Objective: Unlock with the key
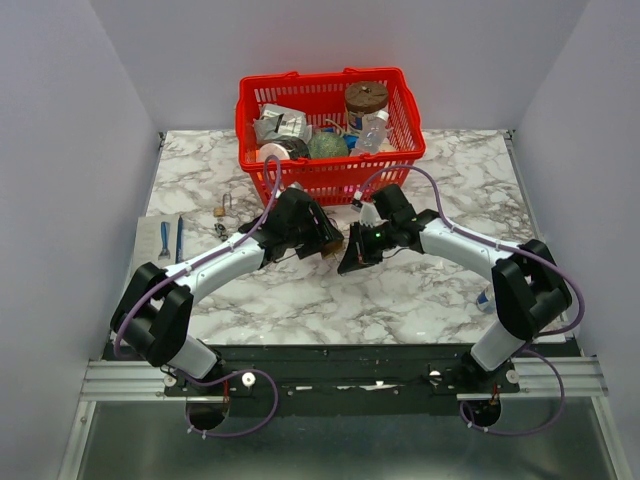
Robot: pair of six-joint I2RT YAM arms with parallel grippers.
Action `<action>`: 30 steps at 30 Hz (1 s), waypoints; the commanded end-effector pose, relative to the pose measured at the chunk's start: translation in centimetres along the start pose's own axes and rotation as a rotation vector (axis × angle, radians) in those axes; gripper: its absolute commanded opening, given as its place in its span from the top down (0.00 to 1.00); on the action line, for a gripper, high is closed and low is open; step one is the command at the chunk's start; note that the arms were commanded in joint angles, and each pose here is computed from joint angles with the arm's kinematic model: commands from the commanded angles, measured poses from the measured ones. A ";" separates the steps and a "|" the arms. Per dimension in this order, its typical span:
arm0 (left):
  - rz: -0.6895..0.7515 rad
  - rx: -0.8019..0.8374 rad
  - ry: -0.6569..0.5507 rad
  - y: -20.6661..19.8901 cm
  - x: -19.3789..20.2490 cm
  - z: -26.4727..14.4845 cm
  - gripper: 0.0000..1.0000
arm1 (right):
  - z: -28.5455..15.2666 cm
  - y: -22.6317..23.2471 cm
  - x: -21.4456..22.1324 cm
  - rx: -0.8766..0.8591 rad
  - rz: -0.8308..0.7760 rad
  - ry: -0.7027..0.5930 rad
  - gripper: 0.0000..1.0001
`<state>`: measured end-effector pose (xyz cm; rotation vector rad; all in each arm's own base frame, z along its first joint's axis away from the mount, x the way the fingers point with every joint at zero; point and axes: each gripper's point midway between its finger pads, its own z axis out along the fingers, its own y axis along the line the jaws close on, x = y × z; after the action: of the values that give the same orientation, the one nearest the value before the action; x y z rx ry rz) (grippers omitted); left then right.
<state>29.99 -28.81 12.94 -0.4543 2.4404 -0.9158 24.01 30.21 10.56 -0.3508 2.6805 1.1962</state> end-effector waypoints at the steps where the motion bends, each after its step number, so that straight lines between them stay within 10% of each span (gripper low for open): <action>1: 0.007 0.127 0.007 -3.7 0.2 -1.8 1.00 | -0.4 1.1 -3.7 0.001 -0.036 -0.122 0.99; 30: 0.000 0.132 0.017 -4.5 1.1 -1.7 1.00 | -1.8 2.6 -7.0 -0.018 -0.059 -0.320 0.99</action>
<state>31.16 -28.95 13.62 -0.4917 2.3697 -0.8991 25.49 30.64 11.59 -0.2235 2.6345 1.1679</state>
